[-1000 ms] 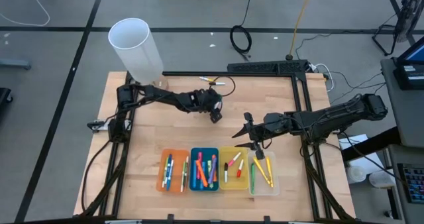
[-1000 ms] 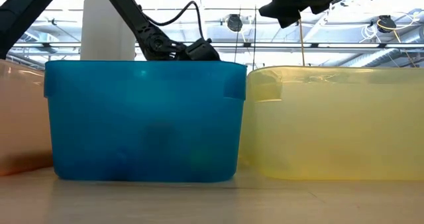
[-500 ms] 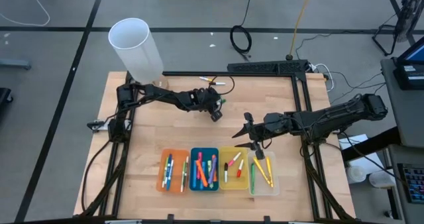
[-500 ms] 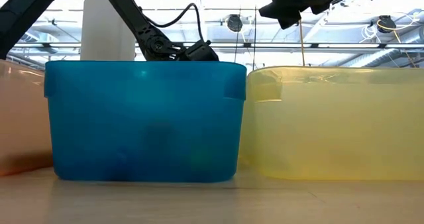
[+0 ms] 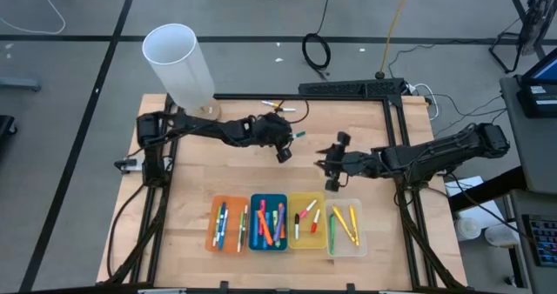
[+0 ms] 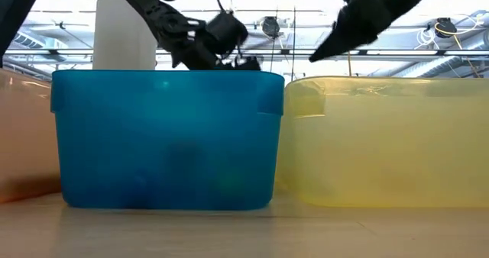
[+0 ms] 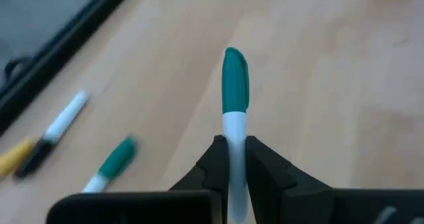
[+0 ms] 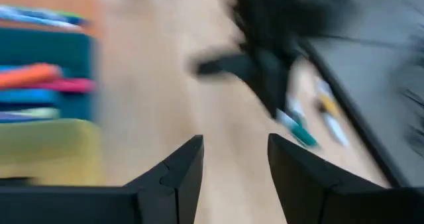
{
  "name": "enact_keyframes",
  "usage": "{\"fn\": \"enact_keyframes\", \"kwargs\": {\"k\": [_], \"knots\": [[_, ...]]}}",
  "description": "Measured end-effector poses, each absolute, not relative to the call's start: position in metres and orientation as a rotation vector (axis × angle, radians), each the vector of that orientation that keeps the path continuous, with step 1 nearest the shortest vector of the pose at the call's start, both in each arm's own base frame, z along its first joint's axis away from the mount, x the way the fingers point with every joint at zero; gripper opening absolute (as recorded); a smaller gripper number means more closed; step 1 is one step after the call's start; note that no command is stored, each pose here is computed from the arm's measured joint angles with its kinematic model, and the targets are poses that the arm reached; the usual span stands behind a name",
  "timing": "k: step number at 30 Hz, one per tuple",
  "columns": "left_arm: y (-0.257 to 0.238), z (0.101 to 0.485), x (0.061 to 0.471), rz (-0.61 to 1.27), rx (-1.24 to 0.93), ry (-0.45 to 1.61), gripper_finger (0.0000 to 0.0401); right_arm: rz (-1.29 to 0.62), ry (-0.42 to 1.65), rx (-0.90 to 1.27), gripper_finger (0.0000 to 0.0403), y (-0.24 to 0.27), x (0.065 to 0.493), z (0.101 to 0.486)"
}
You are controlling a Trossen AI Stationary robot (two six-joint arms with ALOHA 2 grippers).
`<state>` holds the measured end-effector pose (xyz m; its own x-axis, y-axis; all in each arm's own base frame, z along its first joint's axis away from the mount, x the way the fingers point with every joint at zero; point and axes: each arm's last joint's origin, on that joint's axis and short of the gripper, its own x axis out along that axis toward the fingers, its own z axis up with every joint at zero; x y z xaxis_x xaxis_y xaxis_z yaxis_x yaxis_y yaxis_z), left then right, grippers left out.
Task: Pick & Place Markers
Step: Put the bottom green highlighter pen into the yellow bin
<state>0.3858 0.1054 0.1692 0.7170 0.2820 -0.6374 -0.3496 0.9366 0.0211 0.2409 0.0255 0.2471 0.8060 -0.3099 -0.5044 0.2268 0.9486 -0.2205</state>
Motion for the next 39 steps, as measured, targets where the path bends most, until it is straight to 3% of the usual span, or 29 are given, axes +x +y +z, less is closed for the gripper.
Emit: {"fn": "enact_keyframes", "kwargs": {"k": [6,14,20,24,27,39], "knots": [[0.098,0.185,0.373,0.134,-0.072,0.365,0.0033,-0.501,0.668,-0.125,0.0155,0.015,0.231,0.237],[0.099,0.185,0.329,-0.202,-0.07,-0.093,0.0033,-0.581,0.662,-0.087,0.0155,-0.004,0.232,0.237],[0.086,0.188,0.319,-0.328,-0.078,-0.182,0.0033,-0.465,0.269,-0.147,0.0155,-0.008,0.243,0.234],[0.08,0.187,0.321,-0.345,-0.077,-0.176,0.0033,-0.294,-0.001,-0.191,0.0155,-0.005,0.231,0.224],[0.079,0.188,0.322,-0.349,-0.078,-0.178,0.0033,-0.274,-0.108,-0.16,0.0159,-0.005,0.221,0.219],[0.08,0.189,0.326,-0.343,-0.084,-0.158,0.0033,-0.184,-0.106,-0.078,0.0298,-0.002,0.27,0.224]]}}
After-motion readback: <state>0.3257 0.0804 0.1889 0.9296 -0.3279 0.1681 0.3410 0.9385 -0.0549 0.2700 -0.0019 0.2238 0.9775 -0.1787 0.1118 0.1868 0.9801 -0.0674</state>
